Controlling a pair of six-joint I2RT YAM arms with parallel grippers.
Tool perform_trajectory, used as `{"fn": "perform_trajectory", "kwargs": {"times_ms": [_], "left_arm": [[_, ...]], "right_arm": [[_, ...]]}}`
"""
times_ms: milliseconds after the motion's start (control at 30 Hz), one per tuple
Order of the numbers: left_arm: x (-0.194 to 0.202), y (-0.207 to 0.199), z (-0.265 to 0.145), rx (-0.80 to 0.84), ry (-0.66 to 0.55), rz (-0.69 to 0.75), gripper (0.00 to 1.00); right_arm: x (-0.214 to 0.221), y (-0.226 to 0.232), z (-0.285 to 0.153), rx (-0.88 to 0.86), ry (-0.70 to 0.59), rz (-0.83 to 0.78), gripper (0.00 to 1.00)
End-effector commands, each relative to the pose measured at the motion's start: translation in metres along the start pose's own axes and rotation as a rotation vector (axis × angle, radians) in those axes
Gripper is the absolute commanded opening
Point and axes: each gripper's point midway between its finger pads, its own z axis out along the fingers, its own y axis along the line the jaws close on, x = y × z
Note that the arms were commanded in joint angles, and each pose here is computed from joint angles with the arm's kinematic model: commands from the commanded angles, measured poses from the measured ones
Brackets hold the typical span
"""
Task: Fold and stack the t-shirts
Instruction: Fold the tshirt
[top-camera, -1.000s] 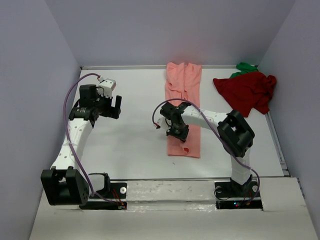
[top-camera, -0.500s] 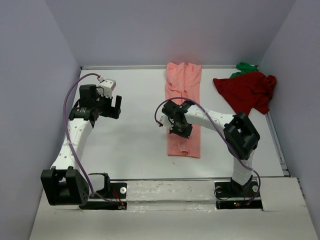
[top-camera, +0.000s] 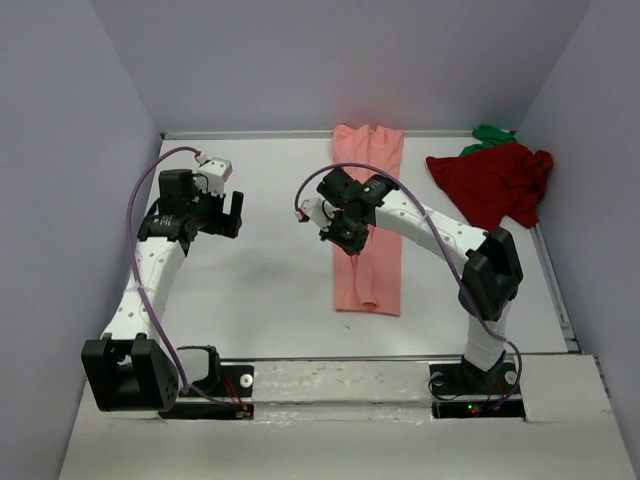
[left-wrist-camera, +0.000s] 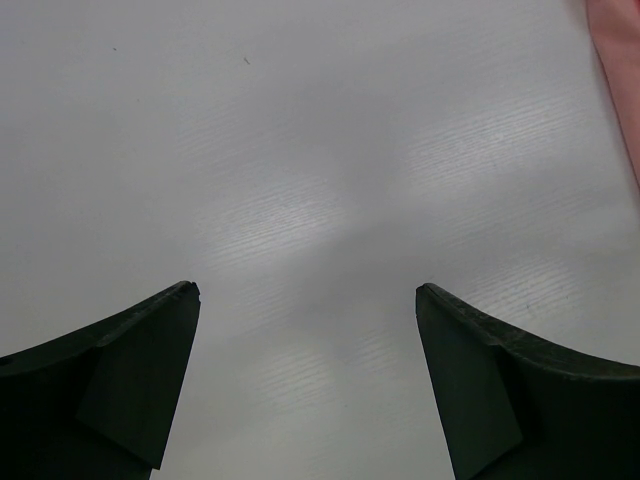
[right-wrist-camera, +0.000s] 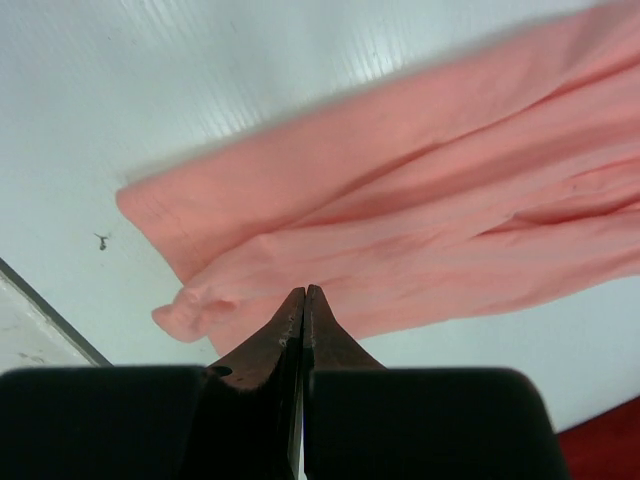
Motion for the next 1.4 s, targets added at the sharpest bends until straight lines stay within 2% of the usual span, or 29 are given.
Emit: {"fn": "perform_trajectory", "kwargs": {"times_ms": [0,867,1133,1367], "left_arm": [[-0.008,0.001,-0.007,-0.008,-0.048,0.019,0.99],[-0.007,0.001,-0.004,-0.003,-0.038,0.021,0.99],[-0.007,0.0,-0.004,0.001,-0.041,0.023,0.99],[-0.009,0.0,-0.003,0.006,-0.042,0.022,0.99]], "right_arm": [[-0.006,0.013,0.005,-0.106,0.007,0.005,0.0],[0.045,0.068,0.063,-0.335,0.208,0.016,0.0],[0.068,0.072,0.065,-0.332,0.268,0.017,0.0],[0.08,0.06,0.052,-0.236,0.292,0.017,0.0]]}}
